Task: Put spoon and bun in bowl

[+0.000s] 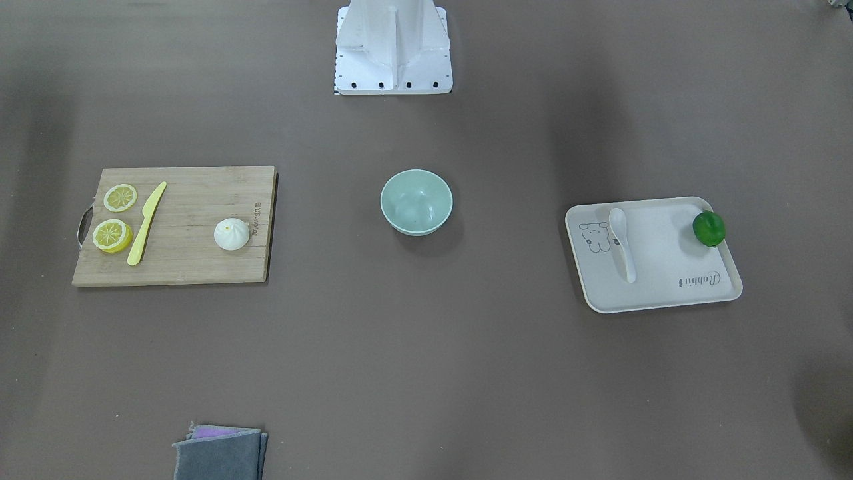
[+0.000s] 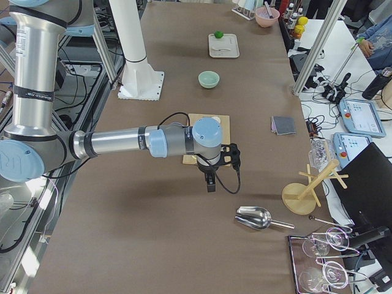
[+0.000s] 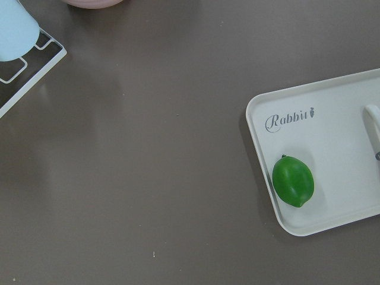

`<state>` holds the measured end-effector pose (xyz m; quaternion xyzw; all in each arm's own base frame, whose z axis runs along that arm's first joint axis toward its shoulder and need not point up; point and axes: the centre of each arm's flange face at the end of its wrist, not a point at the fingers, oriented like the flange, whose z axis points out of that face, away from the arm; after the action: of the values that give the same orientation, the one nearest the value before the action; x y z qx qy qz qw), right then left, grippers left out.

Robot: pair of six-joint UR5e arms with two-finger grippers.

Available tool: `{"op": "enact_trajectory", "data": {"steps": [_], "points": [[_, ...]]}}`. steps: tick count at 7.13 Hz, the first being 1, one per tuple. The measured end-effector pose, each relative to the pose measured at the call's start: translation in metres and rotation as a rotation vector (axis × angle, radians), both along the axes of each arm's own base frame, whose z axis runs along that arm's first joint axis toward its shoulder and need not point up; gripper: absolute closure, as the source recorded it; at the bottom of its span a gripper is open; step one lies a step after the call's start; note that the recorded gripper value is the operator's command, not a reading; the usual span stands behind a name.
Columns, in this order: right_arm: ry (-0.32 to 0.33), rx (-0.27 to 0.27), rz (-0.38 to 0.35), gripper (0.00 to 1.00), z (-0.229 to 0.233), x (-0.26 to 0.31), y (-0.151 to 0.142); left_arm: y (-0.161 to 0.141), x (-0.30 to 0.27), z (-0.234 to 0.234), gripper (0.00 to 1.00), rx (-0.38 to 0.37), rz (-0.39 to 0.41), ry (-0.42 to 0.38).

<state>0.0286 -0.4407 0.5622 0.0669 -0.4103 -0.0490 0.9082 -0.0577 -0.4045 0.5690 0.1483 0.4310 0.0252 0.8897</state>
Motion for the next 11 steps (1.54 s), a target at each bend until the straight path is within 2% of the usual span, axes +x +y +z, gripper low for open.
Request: {"op": "enact_trajectory", "data": {"steps": [2, 4, 5, 7, 11], "points": [[-0.078, -0.025, 0.063, 0.0, -0.055, -0.084, -0.024, -0.027, 0.022, -0.03, 0.04, 0.005, 0.003, 0.023], [-0.155, -0.097, 0.137, 0.0, -0.128, -0.191, -0.038, -0.064, 0.08, -0.069, 0.05, -0.053, 0.003, 0.046], [-0.169, -0.108, 0.154, 0.0, -0.159, -0.237, -0.035, -0.084, 0.126, -0.088, 0.05, -0.098, -0.015, 0.03], [-0.156, -0.099, 0.133, 0.01, -0.185, -0.299, -0.02, -0.114, 0.207, -0.109, 0.12, -0.155, -0.018, 0.009], [-0.101, -0.105, 0.091, 0.01, -0.193, -0.349, -0.006, -0.148, 0.31, -0.111, 0.27, -0.186, 0.059, -0.033]]}}
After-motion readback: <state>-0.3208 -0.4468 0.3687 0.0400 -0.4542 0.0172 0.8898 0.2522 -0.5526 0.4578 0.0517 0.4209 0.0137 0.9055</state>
